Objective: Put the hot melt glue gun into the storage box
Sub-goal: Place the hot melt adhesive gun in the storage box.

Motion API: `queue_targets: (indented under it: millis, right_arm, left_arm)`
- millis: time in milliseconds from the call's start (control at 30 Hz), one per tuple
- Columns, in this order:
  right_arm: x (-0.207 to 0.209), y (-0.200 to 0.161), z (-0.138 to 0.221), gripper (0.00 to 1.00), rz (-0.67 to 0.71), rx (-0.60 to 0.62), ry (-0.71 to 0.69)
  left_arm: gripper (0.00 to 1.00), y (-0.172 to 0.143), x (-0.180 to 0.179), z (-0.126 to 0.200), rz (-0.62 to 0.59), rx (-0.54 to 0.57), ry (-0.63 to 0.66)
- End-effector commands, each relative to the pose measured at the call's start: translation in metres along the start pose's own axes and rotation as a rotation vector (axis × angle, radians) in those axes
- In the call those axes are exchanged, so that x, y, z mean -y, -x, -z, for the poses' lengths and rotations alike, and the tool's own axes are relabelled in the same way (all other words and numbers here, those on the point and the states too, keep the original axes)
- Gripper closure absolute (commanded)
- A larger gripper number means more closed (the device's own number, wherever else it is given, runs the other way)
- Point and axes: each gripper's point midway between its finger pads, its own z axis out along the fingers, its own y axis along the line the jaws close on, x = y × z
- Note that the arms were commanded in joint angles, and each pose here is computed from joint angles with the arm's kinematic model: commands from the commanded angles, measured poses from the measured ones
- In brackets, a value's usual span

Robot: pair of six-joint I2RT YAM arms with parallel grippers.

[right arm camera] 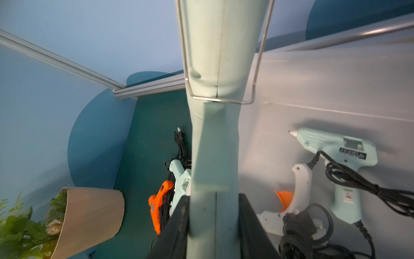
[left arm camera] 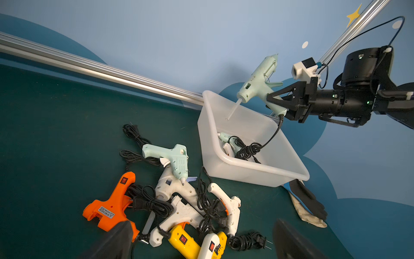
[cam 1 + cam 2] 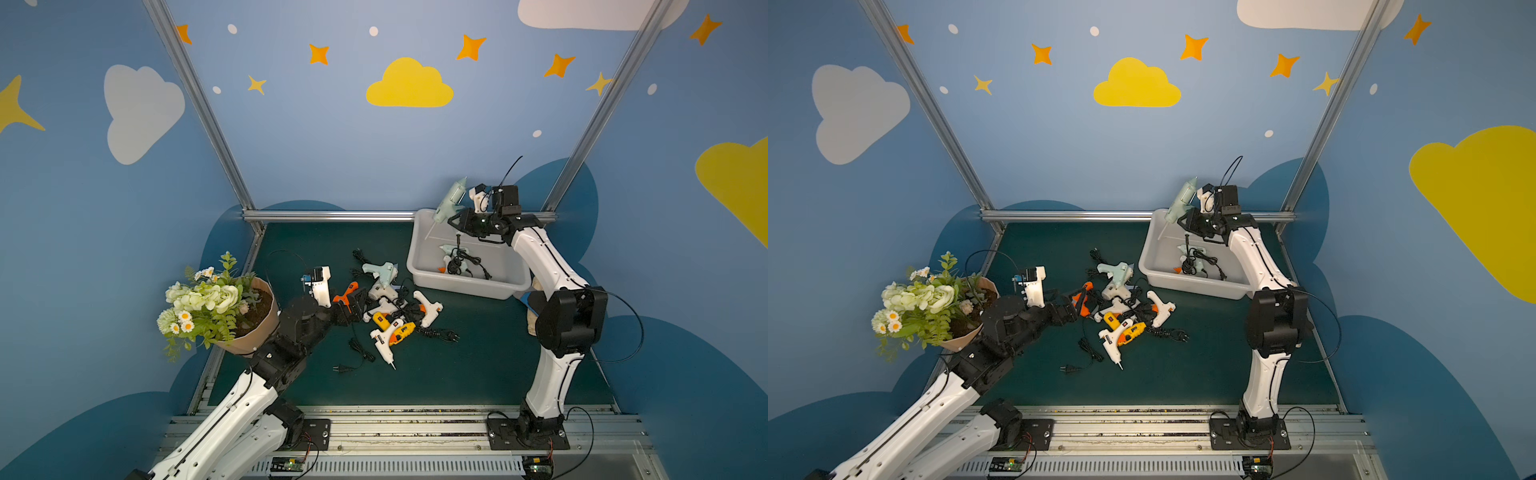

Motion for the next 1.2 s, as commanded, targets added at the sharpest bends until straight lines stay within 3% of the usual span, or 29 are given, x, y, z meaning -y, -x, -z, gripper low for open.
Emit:
queue_targets:
  millis: [0,433,900,1167]
  right_arm:
    - [-0.002,-0.009,-0.001,1.0,-0.023,-0.086,0.062]
    - [0.035,-0.037,-0.048,1.0,-0.106,-0.279,0.125]
    - [0.082,-0.067,-0.081,1.0,-0.211,-0.377,0.085]
    - [0.104,-0.075,-0.089,0.81,-0.223,-0.384,0.006]
  left_arm:
    - [0.0,-0.003,-0.008,0.004,-0.006,-0.003,0.039]
    - [0.0,-0.004,-0.02,0.016,-0.006,0.007,0.092]
    - [0.0,-0.004,-0.025,0.016,-0.01,0.004,0.126]
    - [0.0,-0.009,-0.031,0.018,0.003,-0.014,0.152]
